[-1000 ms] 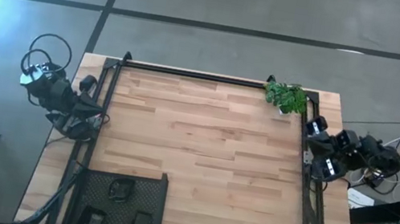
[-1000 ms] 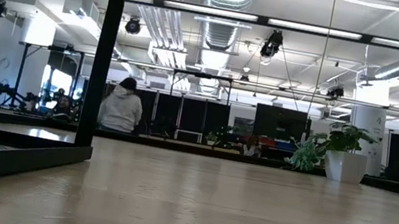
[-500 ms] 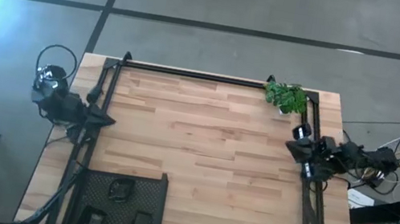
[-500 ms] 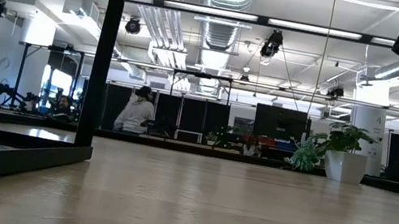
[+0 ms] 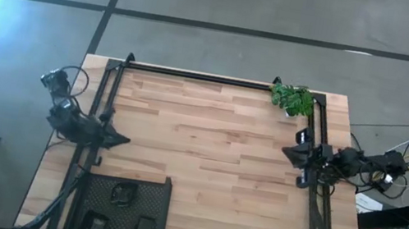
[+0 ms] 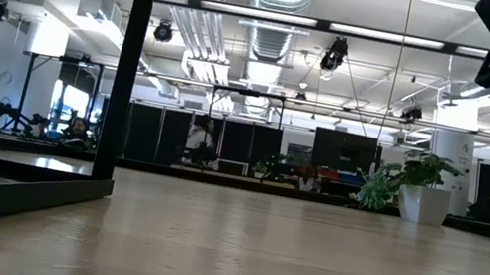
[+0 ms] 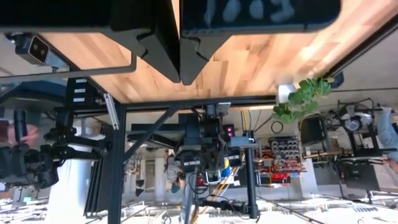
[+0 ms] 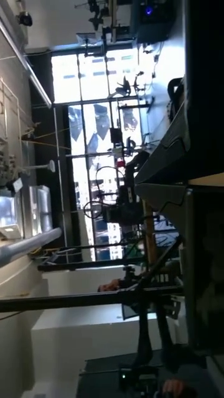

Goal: Pick & Place Mini shaped plates
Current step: Return to Home Position

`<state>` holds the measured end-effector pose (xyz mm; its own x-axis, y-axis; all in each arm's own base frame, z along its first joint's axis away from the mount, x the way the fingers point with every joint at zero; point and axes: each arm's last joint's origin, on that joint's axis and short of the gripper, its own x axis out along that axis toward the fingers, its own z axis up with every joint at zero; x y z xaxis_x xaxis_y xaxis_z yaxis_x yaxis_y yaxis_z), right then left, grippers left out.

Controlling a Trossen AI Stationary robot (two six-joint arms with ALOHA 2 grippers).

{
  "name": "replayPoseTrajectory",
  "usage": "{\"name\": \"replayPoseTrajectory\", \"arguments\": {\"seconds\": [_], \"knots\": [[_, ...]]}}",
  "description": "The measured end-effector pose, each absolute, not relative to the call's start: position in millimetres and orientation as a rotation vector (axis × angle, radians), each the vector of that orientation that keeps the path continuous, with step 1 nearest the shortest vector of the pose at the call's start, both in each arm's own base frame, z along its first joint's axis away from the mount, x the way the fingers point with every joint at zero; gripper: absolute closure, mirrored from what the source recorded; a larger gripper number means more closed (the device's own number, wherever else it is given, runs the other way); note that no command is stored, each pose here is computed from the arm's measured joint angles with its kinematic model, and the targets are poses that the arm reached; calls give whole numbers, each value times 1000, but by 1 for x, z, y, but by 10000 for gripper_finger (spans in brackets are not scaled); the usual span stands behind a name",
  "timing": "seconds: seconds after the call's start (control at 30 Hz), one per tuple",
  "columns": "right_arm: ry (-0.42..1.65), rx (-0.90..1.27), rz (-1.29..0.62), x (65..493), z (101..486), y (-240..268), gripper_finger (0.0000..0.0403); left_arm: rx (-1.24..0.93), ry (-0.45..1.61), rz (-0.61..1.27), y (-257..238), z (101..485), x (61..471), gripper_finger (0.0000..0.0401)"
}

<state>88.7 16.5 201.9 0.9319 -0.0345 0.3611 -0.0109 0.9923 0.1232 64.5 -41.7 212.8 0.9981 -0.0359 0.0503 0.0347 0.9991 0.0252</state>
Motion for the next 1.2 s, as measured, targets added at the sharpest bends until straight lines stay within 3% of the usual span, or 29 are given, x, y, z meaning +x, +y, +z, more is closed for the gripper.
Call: {"name": "replayPoseTrajectory", "arguments": {"seconds": [0.27, 0.7, 1.2], "knots": [[-308, 105, -13, 91, 196, 17, 394, -9, -72, -36, -52, 175, 74, 401], [-253, -61, -32, 92, 191, 18, 394, -112, -51, 35, -50, 173, 74, 401], [-247, -37, -27, 92, 190, 18, 394, -111, -50, 36, -50, 173, 74, 401]]}}
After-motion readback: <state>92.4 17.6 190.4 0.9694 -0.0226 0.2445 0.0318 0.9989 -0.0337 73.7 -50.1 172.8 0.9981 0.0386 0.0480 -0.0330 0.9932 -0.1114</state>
